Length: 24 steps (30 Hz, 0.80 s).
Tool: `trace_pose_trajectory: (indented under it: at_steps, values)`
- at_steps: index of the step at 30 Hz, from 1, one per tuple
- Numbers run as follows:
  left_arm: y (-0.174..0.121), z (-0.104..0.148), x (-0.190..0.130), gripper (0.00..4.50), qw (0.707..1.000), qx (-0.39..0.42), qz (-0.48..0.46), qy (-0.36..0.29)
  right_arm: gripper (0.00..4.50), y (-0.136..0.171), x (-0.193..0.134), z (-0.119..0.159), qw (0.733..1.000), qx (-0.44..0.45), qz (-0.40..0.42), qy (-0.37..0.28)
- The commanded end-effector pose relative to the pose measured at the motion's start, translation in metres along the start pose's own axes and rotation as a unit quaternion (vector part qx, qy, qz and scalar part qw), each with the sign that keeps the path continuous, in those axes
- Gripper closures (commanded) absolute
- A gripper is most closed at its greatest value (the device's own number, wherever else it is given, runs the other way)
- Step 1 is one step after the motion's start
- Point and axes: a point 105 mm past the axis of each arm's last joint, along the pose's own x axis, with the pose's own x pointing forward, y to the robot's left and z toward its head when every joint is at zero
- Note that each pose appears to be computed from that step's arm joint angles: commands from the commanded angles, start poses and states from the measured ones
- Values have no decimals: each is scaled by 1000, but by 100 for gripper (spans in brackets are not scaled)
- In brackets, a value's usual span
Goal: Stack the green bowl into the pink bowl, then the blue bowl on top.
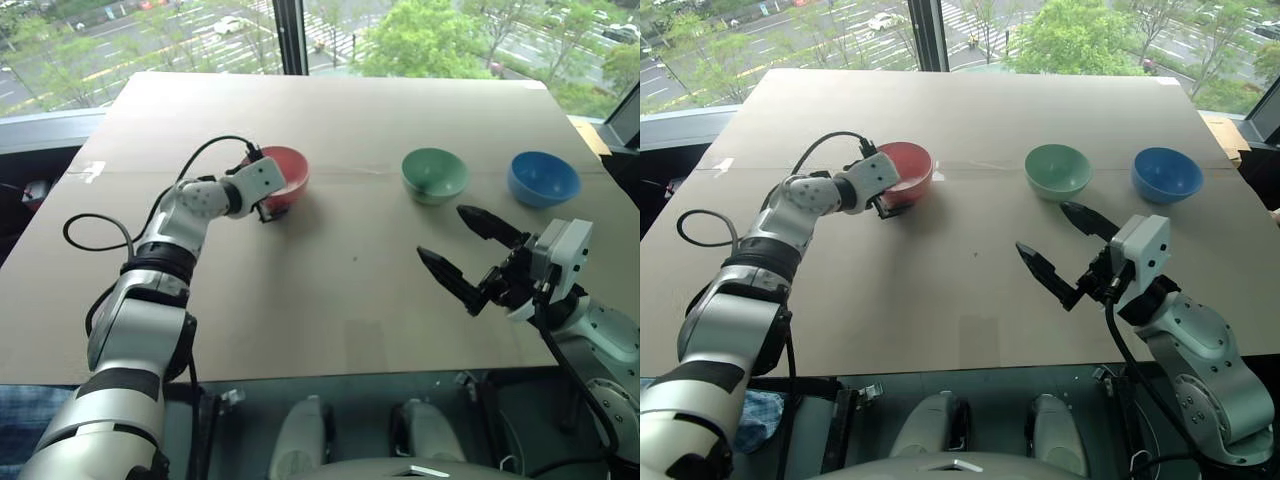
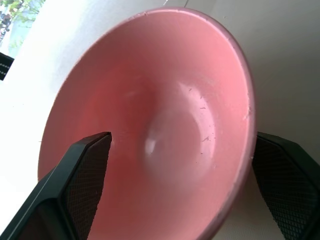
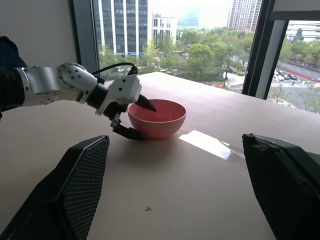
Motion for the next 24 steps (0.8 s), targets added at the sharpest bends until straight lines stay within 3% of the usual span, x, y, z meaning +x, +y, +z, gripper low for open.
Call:
trace_pose_trajectory:
  at_steps: [1,5,6,8,9,18,24]
  values:
    - [9,15,-1,149,999,27,-2,-21,0,3,-1,13,999,-21,5,-23]
    - [4,20,1,310,999,36,-21,-32,0,2,-2,13,999,-26,6,-19]
    - [2,21,1,331,998,38,-24,-36,0,2,-2,13,999,-28,8,-18]
    - [-2,25,1,416,997,42,-36,-46,0,1,-2,13,999,-29,7,-18]
    - [-4,27,1,434,997,48,-42,-51,0,0,-2,13,999,-30,7,-18]
    - [-44,82,-7,434,962,172,-151,-149,0,-3,1,11,999,-29,12,-18]
    - [-94,109,-35,434,900,277,-257,-217,0,-5,2,8,999,-35,8,-13]
